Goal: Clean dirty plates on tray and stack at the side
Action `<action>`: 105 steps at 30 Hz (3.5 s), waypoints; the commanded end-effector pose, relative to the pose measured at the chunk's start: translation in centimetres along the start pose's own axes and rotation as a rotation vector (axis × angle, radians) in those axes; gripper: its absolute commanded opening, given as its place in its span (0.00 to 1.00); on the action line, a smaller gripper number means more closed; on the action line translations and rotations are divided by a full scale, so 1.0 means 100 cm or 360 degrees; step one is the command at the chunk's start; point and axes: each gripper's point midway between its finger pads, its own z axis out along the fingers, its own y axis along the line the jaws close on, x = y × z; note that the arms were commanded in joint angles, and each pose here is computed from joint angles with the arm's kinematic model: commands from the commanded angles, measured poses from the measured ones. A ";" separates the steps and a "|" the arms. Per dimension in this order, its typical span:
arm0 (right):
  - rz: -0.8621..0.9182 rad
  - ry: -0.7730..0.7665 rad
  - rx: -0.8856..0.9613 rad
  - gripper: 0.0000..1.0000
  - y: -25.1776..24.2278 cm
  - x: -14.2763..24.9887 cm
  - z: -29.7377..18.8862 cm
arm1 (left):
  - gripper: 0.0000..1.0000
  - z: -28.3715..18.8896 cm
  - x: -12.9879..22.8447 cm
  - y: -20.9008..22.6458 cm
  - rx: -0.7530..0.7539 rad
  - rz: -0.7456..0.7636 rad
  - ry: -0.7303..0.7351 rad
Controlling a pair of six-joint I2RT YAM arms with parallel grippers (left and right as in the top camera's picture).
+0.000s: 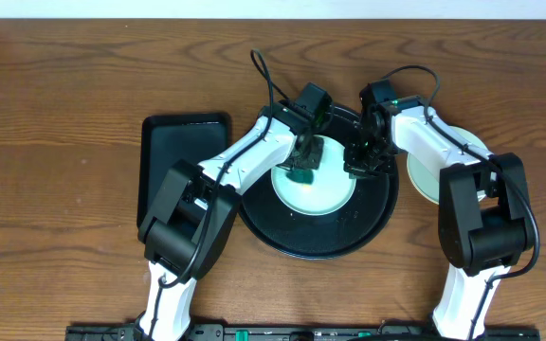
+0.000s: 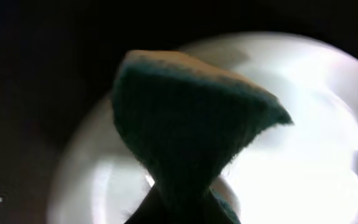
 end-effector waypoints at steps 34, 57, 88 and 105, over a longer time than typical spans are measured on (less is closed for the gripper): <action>0.0024 0.0093 0.0088 0.01 -0.010 0.011 0.031 | 0.07 0.002 -0.011 0.031 -0.0310 0.0189 -0.0088; 0.0020 0.0097 0.0088 0.01 -0.010 0.012 0.031 | 0.07 -0.012 0.070 -0.040 0.0448 0.0185 0.0503; -0.0141 -0.0200 0.0109 0.01 0.004 -0.005 -0.027 | 0.08 -0.180 -0.032 0.136 -0.0087 -0.0494 -0.0090; -0.0610 -0.1190 0.1031 0.01 0.040 0.026 -0.180 | 0.08 -0.183 -0.027 0.161 -0.0115 -0.0590 -0.0077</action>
